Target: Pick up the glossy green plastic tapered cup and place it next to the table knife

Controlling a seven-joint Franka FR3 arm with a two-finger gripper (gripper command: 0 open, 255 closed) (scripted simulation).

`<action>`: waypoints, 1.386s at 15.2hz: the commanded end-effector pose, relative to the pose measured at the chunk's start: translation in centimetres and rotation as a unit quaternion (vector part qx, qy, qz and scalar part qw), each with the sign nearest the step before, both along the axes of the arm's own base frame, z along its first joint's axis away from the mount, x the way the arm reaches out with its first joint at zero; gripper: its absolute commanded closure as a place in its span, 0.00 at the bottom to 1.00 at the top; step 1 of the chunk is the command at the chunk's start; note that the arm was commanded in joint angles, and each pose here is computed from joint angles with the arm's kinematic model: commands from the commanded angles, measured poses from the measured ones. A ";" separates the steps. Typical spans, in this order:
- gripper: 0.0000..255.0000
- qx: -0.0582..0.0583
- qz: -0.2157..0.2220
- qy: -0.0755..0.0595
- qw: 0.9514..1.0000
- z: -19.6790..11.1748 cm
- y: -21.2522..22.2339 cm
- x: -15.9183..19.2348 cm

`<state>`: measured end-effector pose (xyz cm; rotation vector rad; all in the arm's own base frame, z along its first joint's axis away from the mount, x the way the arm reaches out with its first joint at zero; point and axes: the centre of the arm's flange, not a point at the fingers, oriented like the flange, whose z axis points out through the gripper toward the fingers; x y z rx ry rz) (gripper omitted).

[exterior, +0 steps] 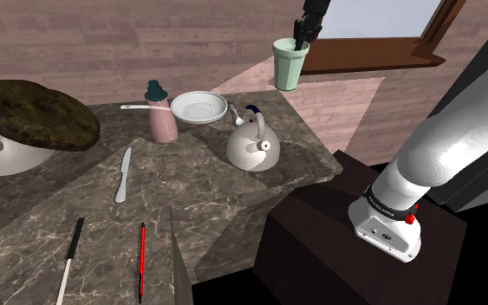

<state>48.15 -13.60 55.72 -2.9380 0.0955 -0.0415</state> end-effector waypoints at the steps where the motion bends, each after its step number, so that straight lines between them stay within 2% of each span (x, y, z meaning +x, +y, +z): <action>1: 1.00 0.000 0.000 0.000 1.000 1.2 0.1 0.0; 7: 1.00 0.000 0.000 0.000 1.000 3.9 0.1 0.0; 21: 1.00 0.000 0.000 0.000 1.000 4.0 18.4 2.2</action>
